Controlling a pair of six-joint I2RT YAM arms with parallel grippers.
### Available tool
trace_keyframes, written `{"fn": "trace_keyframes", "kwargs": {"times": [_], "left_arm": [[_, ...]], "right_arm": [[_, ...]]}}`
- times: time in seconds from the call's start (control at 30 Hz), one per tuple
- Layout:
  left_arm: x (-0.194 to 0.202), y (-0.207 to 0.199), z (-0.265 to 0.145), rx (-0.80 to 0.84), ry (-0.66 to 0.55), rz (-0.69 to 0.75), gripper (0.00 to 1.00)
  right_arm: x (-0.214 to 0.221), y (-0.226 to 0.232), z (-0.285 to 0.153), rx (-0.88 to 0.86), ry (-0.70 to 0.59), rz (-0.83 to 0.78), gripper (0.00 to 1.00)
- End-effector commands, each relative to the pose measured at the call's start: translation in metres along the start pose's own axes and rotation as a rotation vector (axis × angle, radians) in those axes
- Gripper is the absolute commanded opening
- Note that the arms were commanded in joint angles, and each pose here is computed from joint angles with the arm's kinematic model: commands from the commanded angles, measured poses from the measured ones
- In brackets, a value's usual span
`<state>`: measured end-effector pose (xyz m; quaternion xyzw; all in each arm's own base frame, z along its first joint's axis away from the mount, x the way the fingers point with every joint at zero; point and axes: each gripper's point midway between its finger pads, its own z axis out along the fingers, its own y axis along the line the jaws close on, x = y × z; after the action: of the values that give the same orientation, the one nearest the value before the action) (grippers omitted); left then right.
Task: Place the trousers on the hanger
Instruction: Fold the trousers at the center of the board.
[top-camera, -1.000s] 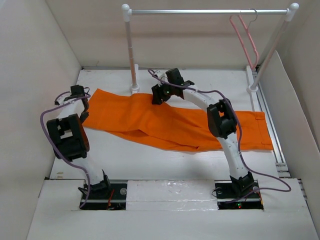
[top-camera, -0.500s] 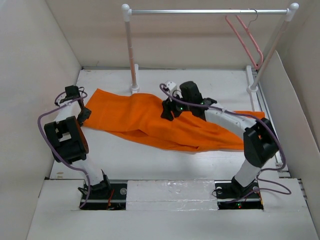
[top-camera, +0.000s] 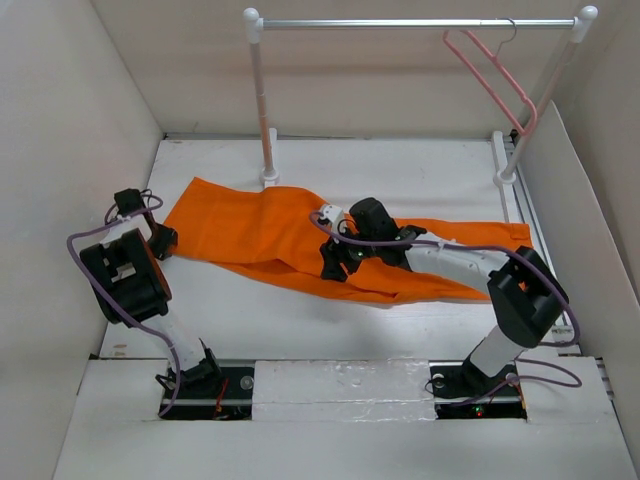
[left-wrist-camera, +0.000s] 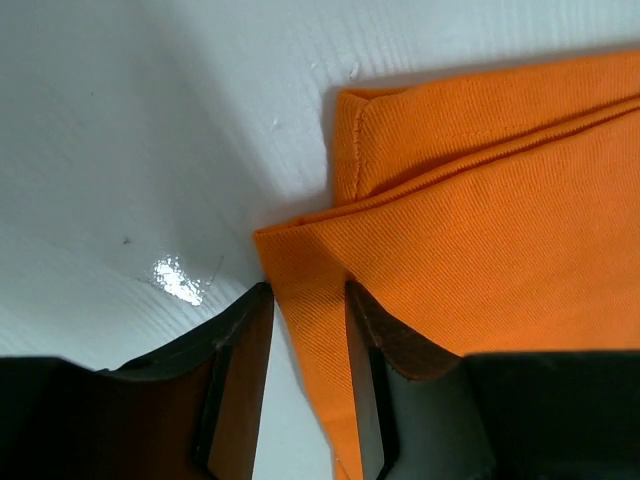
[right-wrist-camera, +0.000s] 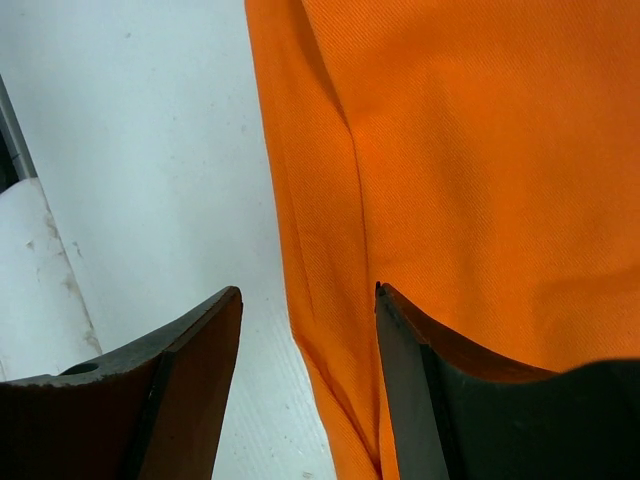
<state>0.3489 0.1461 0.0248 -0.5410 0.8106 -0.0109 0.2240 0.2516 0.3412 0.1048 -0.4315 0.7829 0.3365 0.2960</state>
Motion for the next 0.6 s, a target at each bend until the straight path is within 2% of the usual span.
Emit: {"fn": "trace_keyframes", "kwargs": {"times": [0.0,0.07,0.1,0.13,0.23,0.4,0.57], "left_arm": [[0.005,-0.002,0.010,0.009,0.022,0.002,0.31],[0.000,-0.005,0.013,0.010,0.014,0.005,0.28],[-0.002,-0.006,0.013,0.011,0.013,0.006,0.11],[-0.005,-0.007,0.011,0.001,0.010,0.008,0.00],[-0.013,-0.014,0.002,0.021,-0.008,0.007,0.00],[-0.053,-0.045,-0.046,0.131,-0.142,0.019,0.00],[-0.096,-0.062,-0.072,0.131,-0.267,0.024,0.00]], "right_arm": [[-0.040,0.008,-0.015,-0.015,-0.109,-0.077,0.61],[-0.042,0.013,-0.017,-0.015,-0.112,-0.087,0.61],[-0.042,0.013,-0.018,-0.014,-0.109,-0.087,0.61],[-0.042,0.014,-0.021,-0.012,-0.106,-0.090,0.61],[-0.041,0.015,-0.025,-0.008,-0.102,-0.096,0.61],[-0.038,0.012,-0.030,0.006,-0.097,-0.090,0.61],[-0.025,0.006,-0.031,0.027,-0.059,-0.079,0.61]]}}
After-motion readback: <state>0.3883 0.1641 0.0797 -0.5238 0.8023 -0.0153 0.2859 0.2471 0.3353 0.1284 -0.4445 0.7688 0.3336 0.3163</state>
